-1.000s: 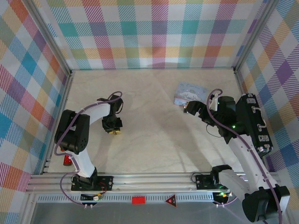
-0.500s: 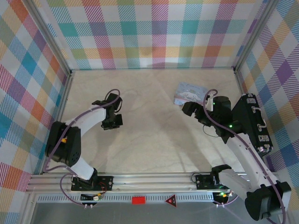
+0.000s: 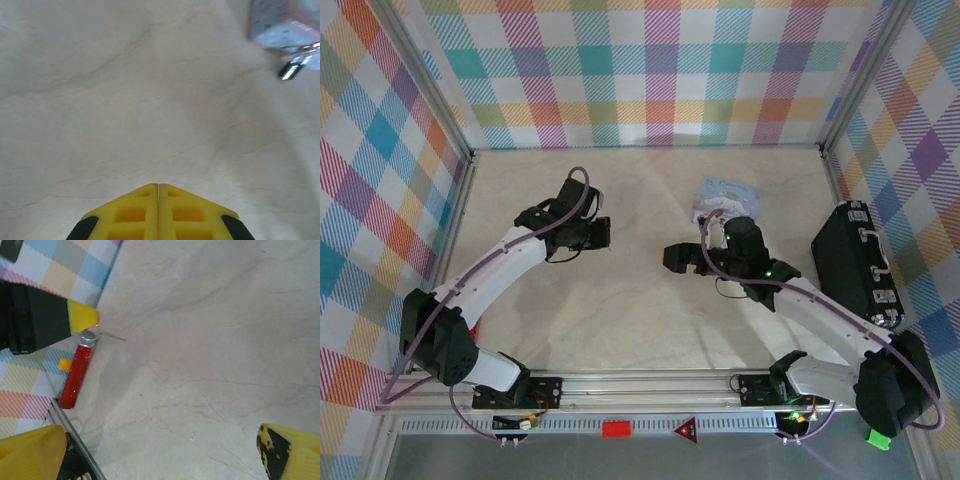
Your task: Unlock a padlock with a key
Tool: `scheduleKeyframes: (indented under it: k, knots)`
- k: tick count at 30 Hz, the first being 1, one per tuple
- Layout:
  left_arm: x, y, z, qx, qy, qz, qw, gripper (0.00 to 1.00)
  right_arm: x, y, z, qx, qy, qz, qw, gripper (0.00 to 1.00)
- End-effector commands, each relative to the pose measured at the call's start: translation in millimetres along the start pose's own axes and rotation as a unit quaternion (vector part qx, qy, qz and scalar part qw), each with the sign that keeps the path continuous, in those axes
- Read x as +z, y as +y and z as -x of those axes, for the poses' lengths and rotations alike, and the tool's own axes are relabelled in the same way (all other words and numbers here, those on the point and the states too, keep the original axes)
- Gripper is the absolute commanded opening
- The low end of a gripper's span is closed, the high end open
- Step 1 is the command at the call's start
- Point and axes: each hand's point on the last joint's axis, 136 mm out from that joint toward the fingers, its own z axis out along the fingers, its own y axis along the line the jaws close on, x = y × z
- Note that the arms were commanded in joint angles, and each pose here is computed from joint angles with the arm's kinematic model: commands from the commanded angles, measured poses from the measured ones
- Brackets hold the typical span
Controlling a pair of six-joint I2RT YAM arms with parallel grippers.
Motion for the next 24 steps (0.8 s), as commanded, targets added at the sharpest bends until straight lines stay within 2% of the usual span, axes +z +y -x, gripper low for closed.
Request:
scheduleKeyframes:
  k: [1, 10, 12, 17, 24]
  knots:
    - [-9, -40, -1, -0.026, 0.012, -0.071, 0.997, 0.00, 5, 28, 8, -0.055, -0.022, 0.070, 0.996, 0.96]
    - [-21, -79, -20, -0.026, 0.047, -0.104, 0.993, 0.00, 14, 46, -3, -0.151, -0.045, 0.119, 0.980, 0.79]
    - [-23, -83, -26, -0.024, 0.052, -0.106, 0.993, 0.00, 15, 50, -7, -0.168, -0.049, 0.130, 0.976, 0.70]
    - [-24, -90, -37, -0.016, 0.065, -0.111, 0.992, 0.00, 15, 61, -13, -0.198, -0.055, 0.162, 0.965, 0.58]
    - [-23, -93, -50, -0.004, 0.079, -0.109, 0.991, 0.00, 17, 58, -22, -0.219, -0.053, 0.161, 0.961, 0.48]
